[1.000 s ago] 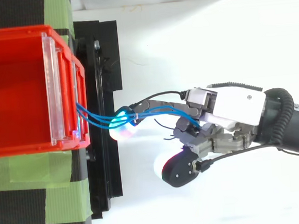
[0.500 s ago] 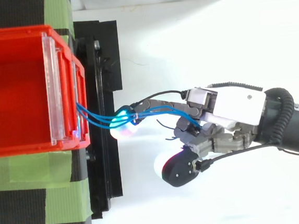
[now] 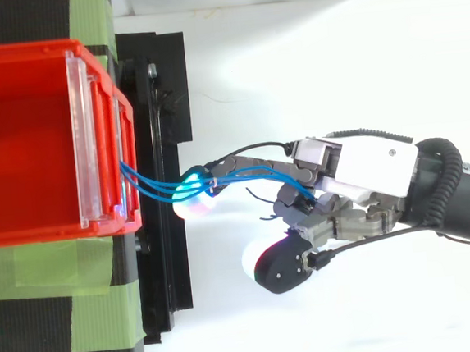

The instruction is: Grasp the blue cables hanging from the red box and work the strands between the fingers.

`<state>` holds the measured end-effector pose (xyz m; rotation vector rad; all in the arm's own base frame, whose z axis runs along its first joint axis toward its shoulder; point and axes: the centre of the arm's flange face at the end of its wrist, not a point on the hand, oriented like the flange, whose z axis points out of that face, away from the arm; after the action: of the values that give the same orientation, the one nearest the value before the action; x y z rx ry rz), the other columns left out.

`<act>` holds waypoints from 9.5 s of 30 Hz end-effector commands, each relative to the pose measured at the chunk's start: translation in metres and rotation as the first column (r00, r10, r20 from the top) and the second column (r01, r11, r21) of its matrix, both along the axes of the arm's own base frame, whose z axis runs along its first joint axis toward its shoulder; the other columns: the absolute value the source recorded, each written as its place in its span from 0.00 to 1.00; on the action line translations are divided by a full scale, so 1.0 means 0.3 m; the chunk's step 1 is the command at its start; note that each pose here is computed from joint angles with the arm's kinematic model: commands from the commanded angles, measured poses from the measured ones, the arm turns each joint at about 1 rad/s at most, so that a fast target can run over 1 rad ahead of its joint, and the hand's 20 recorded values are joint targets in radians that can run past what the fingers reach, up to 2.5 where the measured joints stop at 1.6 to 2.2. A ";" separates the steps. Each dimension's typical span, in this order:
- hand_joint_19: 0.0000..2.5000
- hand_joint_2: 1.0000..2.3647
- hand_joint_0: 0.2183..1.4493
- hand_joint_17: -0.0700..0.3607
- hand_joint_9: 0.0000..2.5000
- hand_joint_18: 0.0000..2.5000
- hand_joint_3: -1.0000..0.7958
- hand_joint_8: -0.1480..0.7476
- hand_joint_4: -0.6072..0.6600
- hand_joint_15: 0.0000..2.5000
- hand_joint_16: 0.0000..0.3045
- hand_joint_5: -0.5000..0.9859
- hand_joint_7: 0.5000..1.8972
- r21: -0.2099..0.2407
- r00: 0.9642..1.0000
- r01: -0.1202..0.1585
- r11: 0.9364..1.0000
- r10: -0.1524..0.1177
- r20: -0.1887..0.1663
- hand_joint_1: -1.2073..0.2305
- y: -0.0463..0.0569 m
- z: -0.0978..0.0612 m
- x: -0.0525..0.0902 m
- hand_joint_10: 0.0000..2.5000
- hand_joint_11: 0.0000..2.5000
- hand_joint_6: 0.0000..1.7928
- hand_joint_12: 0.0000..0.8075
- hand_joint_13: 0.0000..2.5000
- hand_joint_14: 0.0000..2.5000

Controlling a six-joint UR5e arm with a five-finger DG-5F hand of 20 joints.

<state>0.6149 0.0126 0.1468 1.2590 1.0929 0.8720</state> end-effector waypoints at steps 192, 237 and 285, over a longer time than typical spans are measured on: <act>0.29 0.01 0.53 0.66 0.75 1.00 0.14 0.72 0.58 0.69 0.94 0.40 0.48 0.327 0.985 0.084 0.941 -0.127 0.114 0.40 -0.099 0.363 0.037 1.00 1.00 0.38 0.87 0.83 1.00; 0.29 0.01 0.49 0.66 0.75 1.00 0.12 0.72 0.60 0.69 0.94 0.32 0.40 0.267 0.988 0.091 0.959 -0.120 0.095 0.34 -0.099 0.360 0.037 1.00 1.00 0.54 0.87 0.83 1.00; 0.29 0.01 0.59 0.66 0.75 1.00 0.47 0.72 0.59 0.69 0.94 0.30 0.38 0.240 0.989 0.093 0.966 -0.117 0.089 0.33 -0.099 0.360 0.038 1.00 1.00 0.66 0.87 0.83 1.00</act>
<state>0.6264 -0.0173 0.2549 1.4375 0.8502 0.9948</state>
